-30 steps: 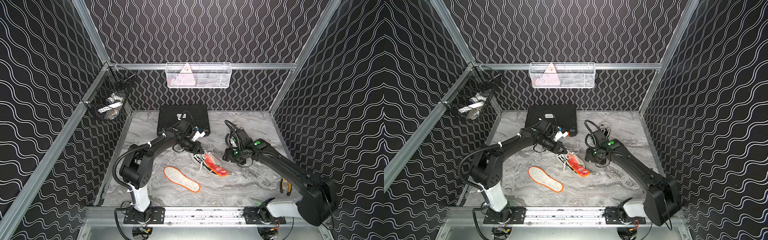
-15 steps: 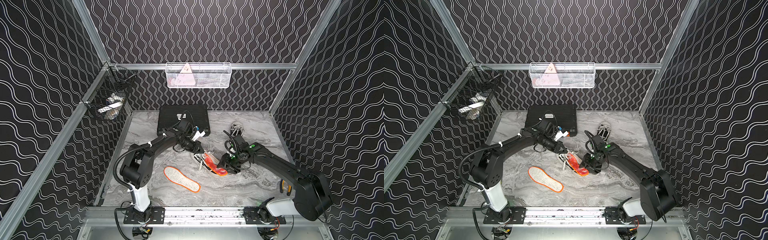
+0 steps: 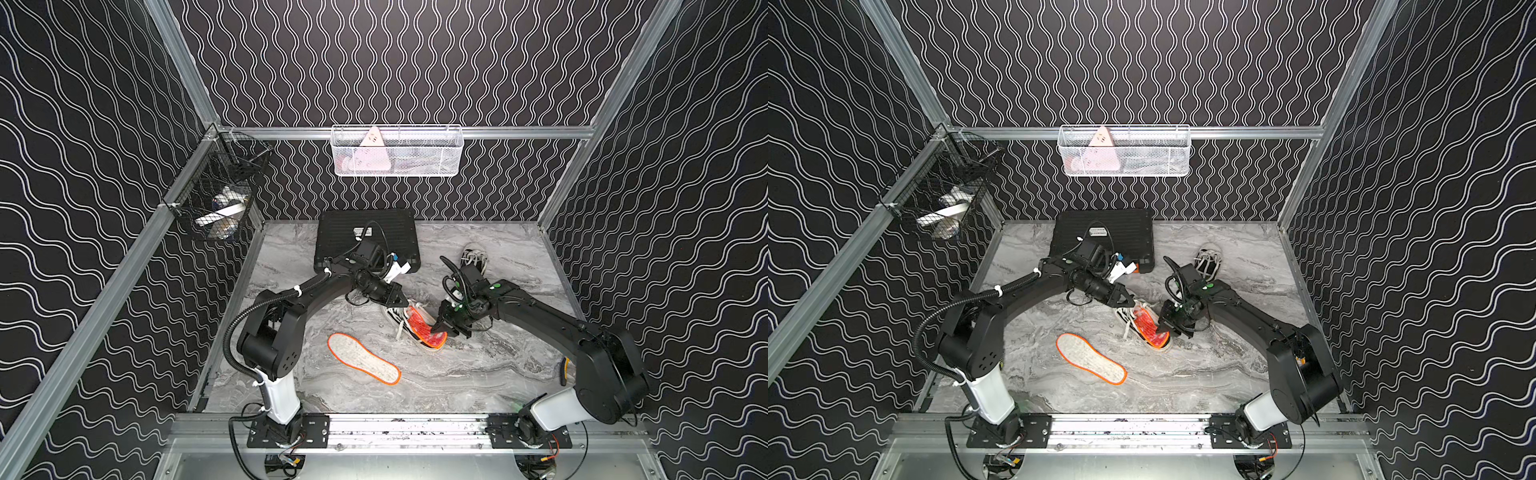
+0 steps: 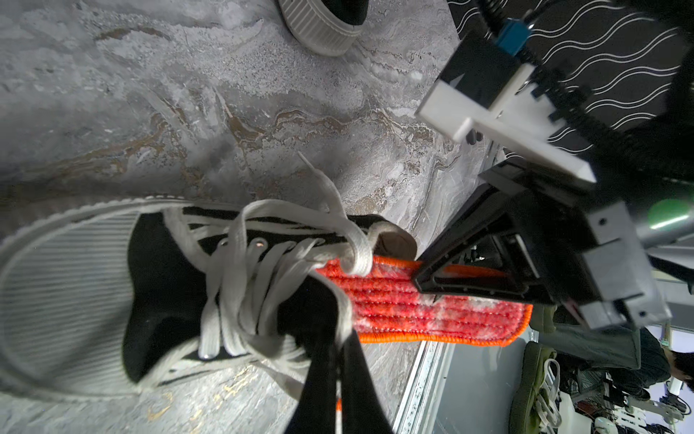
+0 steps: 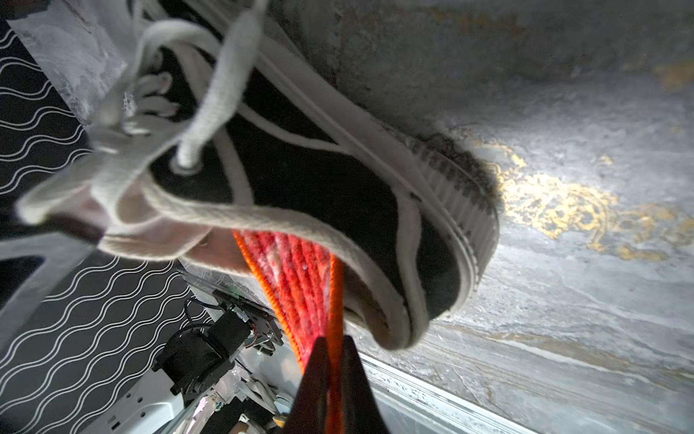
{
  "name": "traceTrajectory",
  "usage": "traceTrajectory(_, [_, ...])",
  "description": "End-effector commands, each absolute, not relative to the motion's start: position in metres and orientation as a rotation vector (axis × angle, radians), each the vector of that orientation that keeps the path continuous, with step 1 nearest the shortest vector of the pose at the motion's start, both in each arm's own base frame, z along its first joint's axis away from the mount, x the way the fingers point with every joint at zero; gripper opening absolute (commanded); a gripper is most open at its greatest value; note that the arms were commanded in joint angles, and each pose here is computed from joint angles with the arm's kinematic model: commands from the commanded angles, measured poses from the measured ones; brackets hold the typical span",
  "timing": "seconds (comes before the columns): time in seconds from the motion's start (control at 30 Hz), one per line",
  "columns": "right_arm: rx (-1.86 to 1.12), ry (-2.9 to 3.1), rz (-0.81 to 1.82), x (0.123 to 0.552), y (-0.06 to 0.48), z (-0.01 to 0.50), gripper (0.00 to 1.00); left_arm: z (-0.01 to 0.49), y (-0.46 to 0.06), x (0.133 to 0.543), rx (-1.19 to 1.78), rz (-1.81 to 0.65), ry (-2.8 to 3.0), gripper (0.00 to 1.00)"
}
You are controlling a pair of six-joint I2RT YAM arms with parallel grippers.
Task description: Insert the insole into the shoe
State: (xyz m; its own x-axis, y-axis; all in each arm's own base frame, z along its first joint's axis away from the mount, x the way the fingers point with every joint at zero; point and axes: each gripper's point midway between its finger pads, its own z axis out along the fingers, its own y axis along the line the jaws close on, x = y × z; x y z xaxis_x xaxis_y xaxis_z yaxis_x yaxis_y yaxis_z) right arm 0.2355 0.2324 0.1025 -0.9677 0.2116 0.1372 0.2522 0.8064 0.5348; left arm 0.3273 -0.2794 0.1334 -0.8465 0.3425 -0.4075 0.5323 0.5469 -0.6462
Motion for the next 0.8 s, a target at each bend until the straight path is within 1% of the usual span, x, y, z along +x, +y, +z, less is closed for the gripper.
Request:
traceTrajectory(0.0, [-0.225, -2.974, -0.758, 0.225, 0.225, 0.102, 0.08, 0.136, -0.28, 0.33, 0.766, -1.178, 2.522, 0.0])
traceTrajectory(0.17, [-0.026, -2.996, -0.589, 0.204, 0.227, 0.098, 0.07, 0.136, -0.28, 0.334, 0.758, -1.169, 2.52, 0.0])
traceTrajectory(0.23, [0.055, -3.018, -0.481, 0.197, 0.221, 0.097, 0.07, 0.135, -0.28, 0.335, 0.76, -1.163, 2.523, 0.0])
traceTrajectory(0.43, [0.214, -3.116, -0.303, 0.206, 0.207, 0.108, 0.06, 0.134, -0.282, 0.335, 0.792, -1.172, 2.53, 0.0])
traceTrajectory(0.63, [0.364, -3.243, -0.26, 0.23, 0.206, 0.12, 0.06, 0.13, -0.286, 0.329, 0.831, -1.237, 2.532, 0.0])
traceTrajectory(0.77, [0.421, -3.309, -0.357, 0.241, 0.217, 0.121, 0.06, 0.125, -0.287, 0.329, 0.826, -1.242, 2.544, 0.0])
